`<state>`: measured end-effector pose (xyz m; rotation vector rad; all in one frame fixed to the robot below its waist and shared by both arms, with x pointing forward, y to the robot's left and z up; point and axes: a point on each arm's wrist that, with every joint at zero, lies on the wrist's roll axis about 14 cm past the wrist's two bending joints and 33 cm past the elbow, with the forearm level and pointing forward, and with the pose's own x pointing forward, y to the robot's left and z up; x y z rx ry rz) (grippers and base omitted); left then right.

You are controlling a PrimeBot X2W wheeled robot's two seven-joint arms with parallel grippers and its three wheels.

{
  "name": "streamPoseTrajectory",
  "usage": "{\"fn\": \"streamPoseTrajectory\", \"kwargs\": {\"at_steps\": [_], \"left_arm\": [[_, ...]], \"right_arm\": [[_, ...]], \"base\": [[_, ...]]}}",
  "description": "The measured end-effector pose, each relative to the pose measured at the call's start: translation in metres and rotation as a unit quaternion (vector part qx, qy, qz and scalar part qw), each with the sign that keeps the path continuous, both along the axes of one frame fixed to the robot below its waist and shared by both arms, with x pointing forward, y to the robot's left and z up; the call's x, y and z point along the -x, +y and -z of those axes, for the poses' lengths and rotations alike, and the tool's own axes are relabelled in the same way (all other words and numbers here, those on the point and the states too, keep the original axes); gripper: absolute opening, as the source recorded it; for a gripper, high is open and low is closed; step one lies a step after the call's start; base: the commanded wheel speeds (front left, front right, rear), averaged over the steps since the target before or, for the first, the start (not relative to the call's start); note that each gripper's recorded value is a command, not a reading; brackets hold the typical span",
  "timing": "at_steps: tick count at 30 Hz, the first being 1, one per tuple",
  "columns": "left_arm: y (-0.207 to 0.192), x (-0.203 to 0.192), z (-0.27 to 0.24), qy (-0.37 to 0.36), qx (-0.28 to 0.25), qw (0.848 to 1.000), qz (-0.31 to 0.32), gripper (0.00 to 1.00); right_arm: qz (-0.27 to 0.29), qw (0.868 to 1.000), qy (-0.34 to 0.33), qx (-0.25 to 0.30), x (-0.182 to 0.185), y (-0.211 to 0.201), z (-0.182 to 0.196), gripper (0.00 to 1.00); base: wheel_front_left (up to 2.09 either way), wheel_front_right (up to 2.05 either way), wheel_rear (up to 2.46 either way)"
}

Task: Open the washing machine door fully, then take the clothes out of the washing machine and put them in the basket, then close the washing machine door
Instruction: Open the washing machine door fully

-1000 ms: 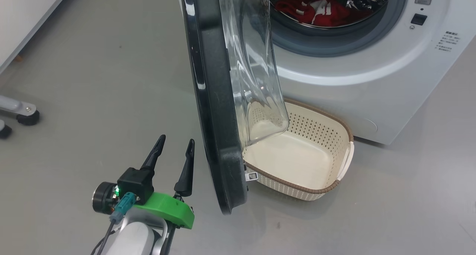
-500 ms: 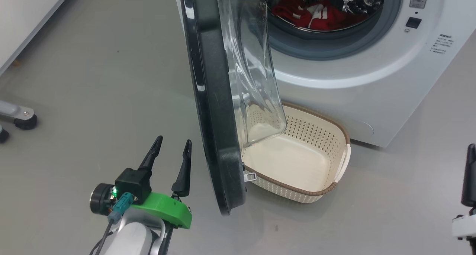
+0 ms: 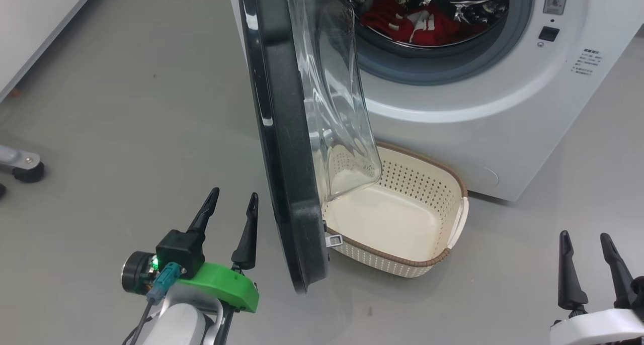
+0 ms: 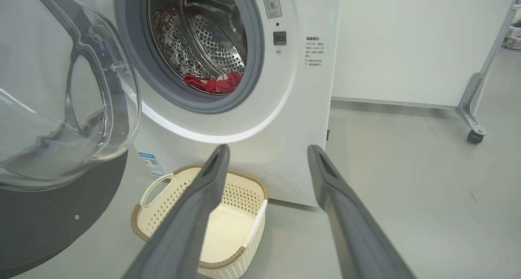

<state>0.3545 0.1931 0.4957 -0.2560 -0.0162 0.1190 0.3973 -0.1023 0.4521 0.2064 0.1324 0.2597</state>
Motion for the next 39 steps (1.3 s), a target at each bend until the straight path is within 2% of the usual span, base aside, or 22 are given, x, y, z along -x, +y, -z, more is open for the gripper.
{"fn": "streamPoseTrajectory", "kwargs": {"at_steps": [36,37,38,39], "left_arm": [[0.002,0.006,0.003,0.004,-0.004,1.000,-0.003,1.00],[0.002,0.007,0.004,0.005,-0.004,1.000,-0.003,0.70],[0.002,0.007,0.004,0.005,-0.004,1.000,-0.003,0.07],[0.002,0.007,0.004,0.006,-0.003,1.000,-0.003,0.00]], "right_arm": [[-0.017,1.000,0.003,0.011,0.015,0.018,0.005,1.00],[-0.017,1.000,0.003,0.011,0.016,0.018,0.005,1.00],[-0.016,1.000,0.003,0.010,0.016,0.018,0.005,1.00],[-0.016,1.000,0.003,0.010,0.016,0.018,0.005,1.00]], "base": [[0.00,0.00,0.00],[0.00,0.00,0.00],[0.00,0.00,0.00],[0.00,0.00,0.00]]}}
